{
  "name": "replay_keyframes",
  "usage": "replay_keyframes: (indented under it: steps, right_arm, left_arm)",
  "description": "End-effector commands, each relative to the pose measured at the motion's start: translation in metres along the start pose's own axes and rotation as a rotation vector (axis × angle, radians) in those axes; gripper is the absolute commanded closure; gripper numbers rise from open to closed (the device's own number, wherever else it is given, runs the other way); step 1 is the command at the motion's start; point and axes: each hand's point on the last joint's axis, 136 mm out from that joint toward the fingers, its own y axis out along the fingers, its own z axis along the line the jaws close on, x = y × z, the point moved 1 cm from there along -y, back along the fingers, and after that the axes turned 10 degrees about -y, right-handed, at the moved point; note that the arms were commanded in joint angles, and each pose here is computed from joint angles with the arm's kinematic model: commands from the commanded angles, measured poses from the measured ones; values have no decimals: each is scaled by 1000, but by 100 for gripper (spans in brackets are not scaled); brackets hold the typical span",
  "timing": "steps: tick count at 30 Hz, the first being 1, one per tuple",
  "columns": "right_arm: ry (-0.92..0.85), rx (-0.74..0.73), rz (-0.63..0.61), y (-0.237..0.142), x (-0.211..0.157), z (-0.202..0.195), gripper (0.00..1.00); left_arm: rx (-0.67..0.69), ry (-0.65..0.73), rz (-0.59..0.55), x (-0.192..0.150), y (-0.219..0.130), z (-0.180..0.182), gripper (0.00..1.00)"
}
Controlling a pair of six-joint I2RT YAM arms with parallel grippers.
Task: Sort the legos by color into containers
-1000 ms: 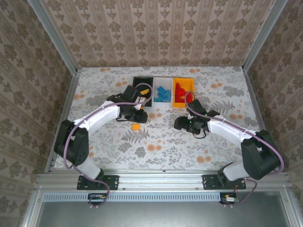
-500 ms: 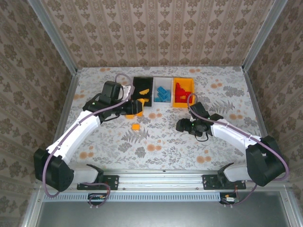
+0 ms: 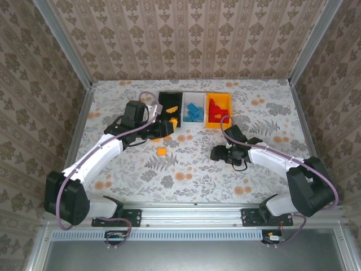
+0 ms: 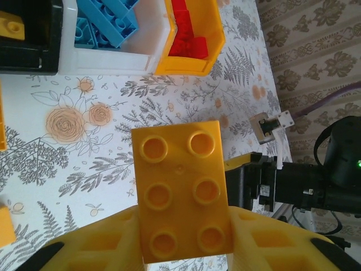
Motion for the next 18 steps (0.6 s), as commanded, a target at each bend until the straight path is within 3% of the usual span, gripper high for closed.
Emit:
replay_keyframes:
  steps: [1,18]
  right_arm:
    - [-36,-29,-14,3,9,-6,23]
    - [-49,-54,-19,0,26,-21,23]
  left_arm:
    - [-46,3,-11,12,8,-14,63]
    - [33,7,2,59,33,-7,63]
